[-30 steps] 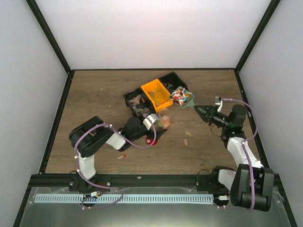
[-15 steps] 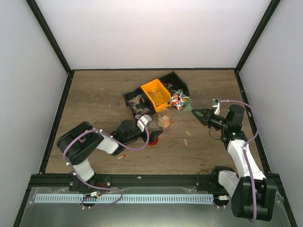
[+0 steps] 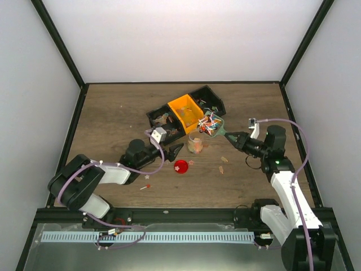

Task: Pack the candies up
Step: Place the fake candies in the packing bottle.

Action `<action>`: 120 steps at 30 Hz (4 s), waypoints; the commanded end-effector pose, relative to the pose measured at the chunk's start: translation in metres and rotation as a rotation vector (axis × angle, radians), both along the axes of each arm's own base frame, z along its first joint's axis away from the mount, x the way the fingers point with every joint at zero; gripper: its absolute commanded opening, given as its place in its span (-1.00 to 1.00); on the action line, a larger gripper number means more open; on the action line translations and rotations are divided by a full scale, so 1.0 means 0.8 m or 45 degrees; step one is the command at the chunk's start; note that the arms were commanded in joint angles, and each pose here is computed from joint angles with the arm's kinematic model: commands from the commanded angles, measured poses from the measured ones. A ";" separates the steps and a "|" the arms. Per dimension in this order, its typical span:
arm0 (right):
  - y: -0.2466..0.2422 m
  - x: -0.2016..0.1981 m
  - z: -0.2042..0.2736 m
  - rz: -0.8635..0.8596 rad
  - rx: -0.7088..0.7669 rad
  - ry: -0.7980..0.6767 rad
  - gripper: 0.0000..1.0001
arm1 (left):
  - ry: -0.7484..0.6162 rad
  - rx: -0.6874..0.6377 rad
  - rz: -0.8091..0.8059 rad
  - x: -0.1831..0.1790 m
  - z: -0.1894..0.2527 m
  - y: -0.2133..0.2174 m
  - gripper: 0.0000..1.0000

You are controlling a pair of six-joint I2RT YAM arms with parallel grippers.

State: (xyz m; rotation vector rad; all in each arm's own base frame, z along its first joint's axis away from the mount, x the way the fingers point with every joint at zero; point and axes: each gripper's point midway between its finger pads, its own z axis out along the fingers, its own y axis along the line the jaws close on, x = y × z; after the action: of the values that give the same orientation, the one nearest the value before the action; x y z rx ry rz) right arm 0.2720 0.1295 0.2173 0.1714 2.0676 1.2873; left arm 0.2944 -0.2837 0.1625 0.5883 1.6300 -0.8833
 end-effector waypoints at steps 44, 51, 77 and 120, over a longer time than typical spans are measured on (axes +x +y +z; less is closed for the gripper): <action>0.005 0.004 0.022 0.006 -0.261 -0.121 -0.99 | 0.181 -0.040 0.331 0.042 -0.041 0.069 1.00; 0.008 0.004 0.024 -0.008 -0.305 -0.124 -0.99 | 0.180 -0.039 0.348 0.042 -0.042 0.077 1.00; 0.008 -0.014 0.028 0.013 -0.319 -0.144 -0.99 | 0.200 -0.031 0.371 0.043 -0.055 0.087 1.00; 0.016 -0.007 0.042 -0.005 -0.466 -0.193 -0.99 | 0.232 -0.026 0.372 0.046 -0.069 0.092 1.00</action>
State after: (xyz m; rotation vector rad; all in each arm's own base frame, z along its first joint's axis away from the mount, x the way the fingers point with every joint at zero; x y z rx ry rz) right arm 0.2643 0.1407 0.2254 -0.0354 2.1864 0.8899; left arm 0.3301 -0.2097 0.1021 0.2552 1.8411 -0.7267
